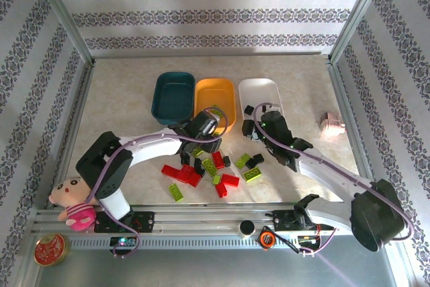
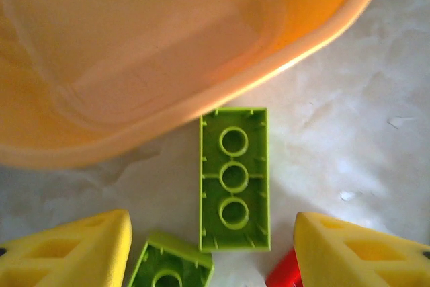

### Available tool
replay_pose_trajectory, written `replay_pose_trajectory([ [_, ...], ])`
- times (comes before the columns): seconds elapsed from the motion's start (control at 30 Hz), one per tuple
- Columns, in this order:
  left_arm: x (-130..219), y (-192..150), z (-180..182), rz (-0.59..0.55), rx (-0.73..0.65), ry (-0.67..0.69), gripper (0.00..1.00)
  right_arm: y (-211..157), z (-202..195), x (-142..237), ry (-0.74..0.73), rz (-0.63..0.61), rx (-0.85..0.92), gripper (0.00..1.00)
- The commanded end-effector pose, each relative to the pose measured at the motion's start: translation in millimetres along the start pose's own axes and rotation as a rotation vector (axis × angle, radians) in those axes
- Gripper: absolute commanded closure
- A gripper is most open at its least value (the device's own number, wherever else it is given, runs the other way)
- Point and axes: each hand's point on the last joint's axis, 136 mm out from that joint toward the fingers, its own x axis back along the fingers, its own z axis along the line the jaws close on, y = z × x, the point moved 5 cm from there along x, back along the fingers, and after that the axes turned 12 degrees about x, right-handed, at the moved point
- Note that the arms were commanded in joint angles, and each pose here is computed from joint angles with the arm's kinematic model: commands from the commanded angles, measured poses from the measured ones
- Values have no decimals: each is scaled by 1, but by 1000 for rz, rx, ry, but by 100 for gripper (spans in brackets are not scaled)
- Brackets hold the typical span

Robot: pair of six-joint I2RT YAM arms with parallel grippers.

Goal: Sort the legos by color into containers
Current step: Pick up the lego from the center of the table.

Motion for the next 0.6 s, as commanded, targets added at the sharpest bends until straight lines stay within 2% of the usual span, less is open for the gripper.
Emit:
replay_pose_trajectory([
  [0.0,-8,11,-8,-37,-79,38,36,-3,-10,10,-18,-24,-35,32],
  [0.17,-26,14,-10,-21,-92,73,38,-1,-16,21,-18,-58,-48,32],
  [0.37,-34,20,-12,9,-107,97,34,-2,-20,25,-19,-65,-56,32],
  [0.57,-47,8,-7,65,-109,125,44,-4,-26,28,-26,-75,-68,31],
])
